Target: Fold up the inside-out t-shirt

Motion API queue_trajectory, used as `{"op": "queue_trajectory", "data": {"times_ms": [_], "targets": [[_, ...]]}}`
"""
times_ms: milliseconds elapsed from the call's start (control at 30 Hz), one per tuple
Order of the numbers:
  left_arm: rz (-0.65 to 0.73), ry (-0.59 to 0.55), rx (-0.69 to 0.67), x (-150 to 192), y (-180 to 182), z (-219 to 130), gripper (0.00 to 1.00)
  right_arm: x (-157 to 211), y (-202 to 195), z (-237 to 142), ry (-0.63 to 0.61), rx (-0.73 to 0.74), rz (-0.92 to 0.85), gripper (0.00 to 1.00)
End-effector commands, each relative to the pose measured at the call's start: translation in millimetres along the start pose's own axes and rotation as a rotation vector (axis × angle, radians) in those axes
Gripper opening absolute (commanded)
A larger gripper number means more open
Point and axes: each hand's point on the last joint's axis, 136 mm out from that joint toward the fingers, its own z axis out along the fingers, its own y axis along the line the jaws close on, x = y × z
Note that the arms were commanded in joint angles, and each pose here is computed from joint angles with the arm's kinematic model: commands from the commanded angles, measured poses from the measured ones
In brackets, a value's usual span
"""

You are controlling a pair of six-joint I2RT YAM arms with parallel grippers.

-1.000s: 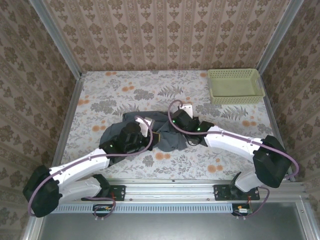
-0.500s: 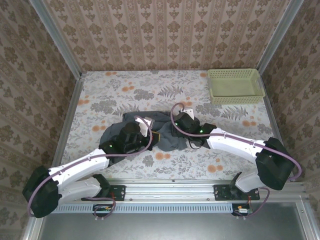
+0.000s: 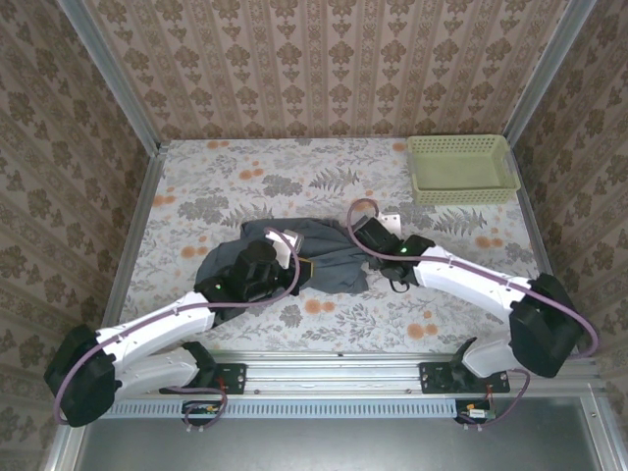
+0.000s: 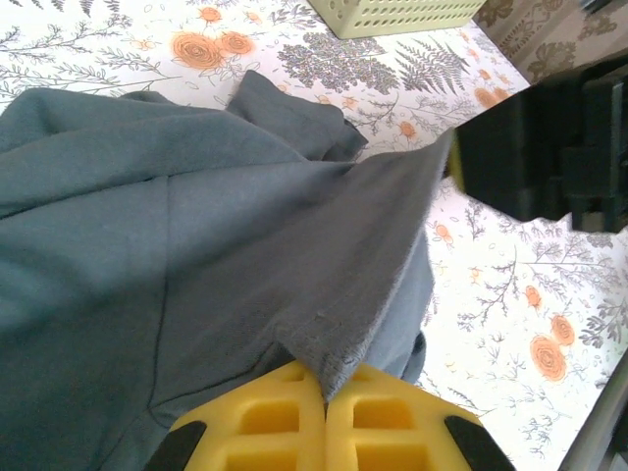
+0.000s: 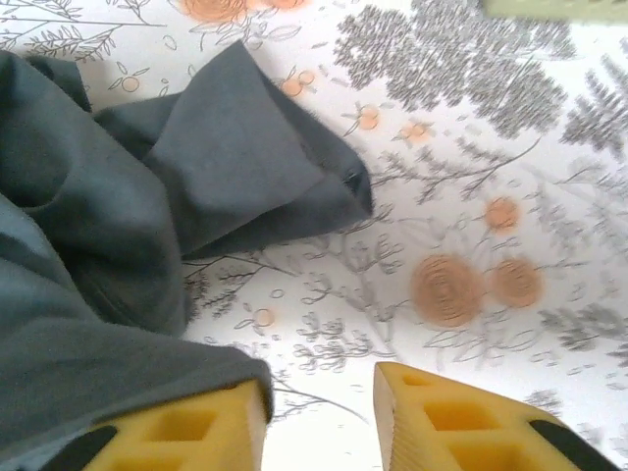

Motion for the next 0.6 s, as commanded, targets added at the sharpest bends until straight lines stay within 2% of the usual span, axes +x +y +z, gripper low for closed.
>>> {"op": "queue_trajectory", "data": {"times_ms": [0, 100, 167, 233, 333, 367, 433, 500, 567], "targets": [[0.037, 0.029, -0.054, 7.2, 10.0, 3.0, 0.00, -8.4, -14.2, -15.1, -0.038, -0.009, -0.051, 0.27], [0.045, 0.064, -0.081, 13.0, 16.5, 11.0, 0.00, -12.3, 18.2, -30.7, -0.042, -0.224, -0.084, 0.18], [0.049, 0.089, -0.093, 17.4, 19.8, 17.3, 0.00, -12.0, 25.5, -39.5, -0.030, -0.286, -0.091, 0.11], [0.049, 0.110, -0.109, 20.5, 23.7, 23.0, 0.00, -10.2, 17.5, -41.0, -0.023, -0.257, -0.086, 0.05], [0.042, 0.124, -0.118, 23.1, 25.6, 28.3, 0.00, -2.1, -11.0, -33.4, 0.012, -0.138, -0.074, 0.03], [0.039, 0.121, -0.108, 22.4, 24.1, 28.7, 0.00, -1.6, -12.5, -33.2, 0.010, -0.146, -0.077, 0.04], [0.033, 0.113, -0.083, 20.3, 19.1, 28.6, 0.00, -0.2, 5.8, -39.9, -0.008, -0.256, -0.096, 0.13], [0.030, 0.104, -0.061, 16.7, 13.7, 27.2, 0.00, -0.6, 34.4, -52.2, -0.040, -0.388, -0.107, 0.29], [0.027, 0.091, -0.048, 13.1, 9.9, 24.3, 0.00, 4.2, 55.8, -57.0, -0.044, -0.436, -0.145, 0.44]]}}
